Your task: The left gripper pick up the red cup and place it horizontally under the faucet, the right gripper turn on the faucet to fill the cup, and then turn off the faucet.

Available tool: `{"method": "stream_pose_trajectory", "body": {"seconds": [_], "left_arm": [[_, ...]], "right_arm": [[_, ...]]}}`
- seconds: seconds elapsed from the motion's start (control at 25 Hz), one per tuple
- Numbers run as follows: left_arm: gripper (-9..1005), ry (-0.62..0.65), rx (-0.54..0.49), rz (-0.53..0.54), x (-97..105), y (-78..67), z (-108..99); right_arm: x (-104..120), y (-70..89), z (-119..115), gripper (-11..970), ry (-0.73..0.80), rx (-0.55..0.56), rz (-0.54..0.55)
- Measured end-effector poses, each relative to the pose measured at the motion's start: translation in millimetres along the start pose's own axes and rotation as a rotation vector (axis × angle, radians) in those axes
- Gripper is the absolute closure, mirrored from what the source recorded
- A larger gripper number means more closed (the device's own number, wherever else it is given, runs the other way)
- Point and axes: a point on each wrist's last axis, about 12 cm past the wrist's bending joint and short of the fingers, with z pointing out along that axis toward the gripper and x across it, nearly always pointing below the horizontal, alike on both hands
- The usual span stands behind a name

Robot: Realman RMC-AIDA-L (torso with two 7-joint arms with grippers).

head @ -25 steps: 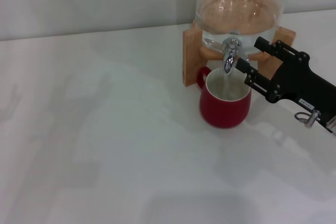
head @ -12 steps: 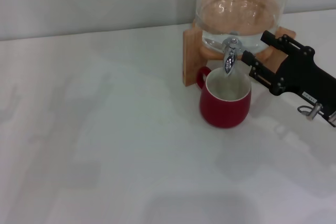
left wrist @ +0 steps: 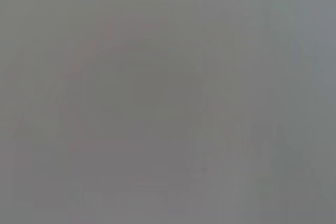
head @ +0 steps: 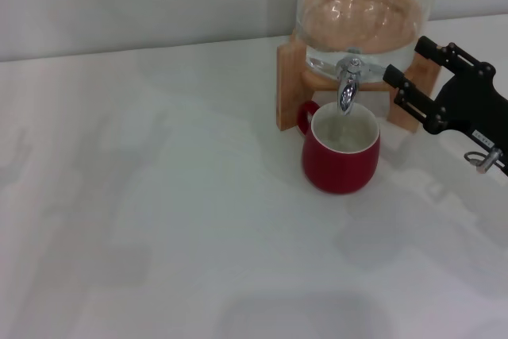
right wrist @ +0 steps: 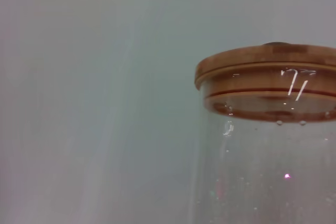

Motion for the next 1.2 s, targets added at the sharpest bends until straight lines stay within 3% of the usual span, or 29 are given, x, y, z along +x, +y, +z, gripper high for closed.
{"method": "stream_pose_trajectory", "body": {"seconds": [0.56, 1.2], "left_arm": [[115, 0.0, 0.003, 0.0, 0, -0.4, 0], [115, 0.0, 0.004, 0.0, 0, -0.7, 2]], "right_arm": [[2, -3.2, -2, 354, 0.018, 0.02, -0.006], [1, -2.4, -33, 354, 0.006, 0.065, -0.002]]}}
